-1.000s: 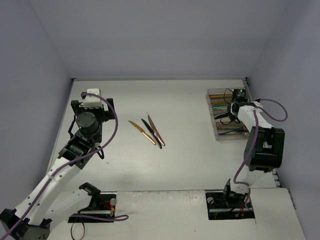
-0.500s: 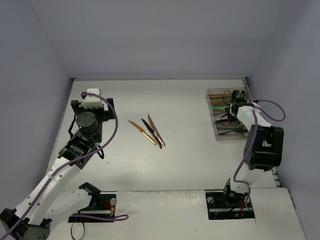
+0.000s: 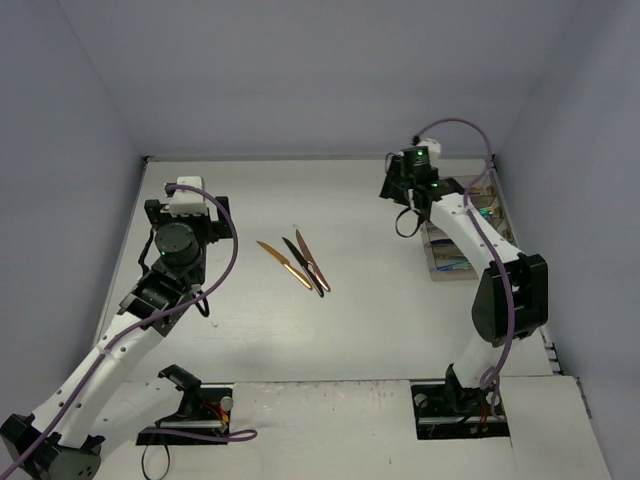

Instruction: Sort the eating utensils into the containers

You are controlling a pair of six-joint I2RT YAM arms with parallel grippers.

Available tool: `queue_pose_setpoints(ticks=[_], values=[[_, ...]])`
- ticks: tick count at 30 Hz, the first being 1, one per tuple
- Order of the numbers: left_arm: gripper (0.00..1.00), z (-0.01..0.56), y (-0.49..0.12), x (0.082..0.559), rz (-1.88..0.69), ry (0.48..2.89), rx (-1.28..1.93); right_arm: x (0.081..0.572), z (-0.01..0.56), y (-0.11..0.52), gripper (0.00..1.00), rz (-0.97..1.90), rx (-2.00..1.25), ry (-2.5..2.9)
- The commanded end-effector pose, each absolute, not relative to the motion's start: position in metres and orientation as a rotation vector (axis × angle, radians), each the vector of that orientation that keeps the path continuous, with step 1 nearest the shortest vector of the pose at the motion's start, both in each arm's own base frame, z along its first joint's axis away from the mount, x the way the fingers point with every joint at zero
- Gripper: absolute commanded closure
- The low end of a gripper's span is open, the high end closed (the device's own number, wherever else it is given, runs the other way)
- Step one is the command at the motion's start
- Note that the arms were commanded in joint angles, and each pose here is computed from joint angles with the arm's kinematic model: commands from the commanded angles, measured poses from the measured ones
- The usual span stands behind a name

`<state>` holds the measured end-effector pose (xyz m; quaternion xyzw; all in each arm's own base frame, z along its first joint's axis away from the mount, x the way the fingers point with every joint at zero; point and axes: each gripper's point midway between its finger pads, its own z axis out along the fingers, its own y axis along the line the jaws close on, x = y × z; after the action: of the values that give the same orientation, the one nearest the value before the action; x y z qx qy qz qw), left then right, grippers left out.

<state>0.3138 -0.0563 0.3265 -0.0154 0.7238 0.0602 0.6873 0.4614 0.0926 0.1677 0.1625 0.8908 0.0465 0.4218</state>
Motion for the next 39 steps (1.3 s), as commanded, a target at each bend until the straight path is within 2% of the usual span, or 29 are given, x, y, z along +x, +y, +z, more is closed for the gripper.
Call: queue_pose_setpoints(ticks=[1,8,17,39], values=[[0.1,0.351,-0.058,0.318,0.098,1.557,-0.073,0.432,0.157,0.163,0.42,0.069,-0.175,2.327],[0.1,0.347,-0.06,0.322,0.102,1.572,-0.064,0.398,0.108,0.25,0.44,0.068,-0.564,2.371],[0.1,0.346,-0.059,0.322,0.115,1.577,-0.054,0.37,0.067,0.321,0.46,0.164,-0.769,2.404],[0.1,0.352,-0.062,0.319,0.09,1.554,-0.033,0.348,0.006,0.31,0.62,0.087,-0.806,2.531]])
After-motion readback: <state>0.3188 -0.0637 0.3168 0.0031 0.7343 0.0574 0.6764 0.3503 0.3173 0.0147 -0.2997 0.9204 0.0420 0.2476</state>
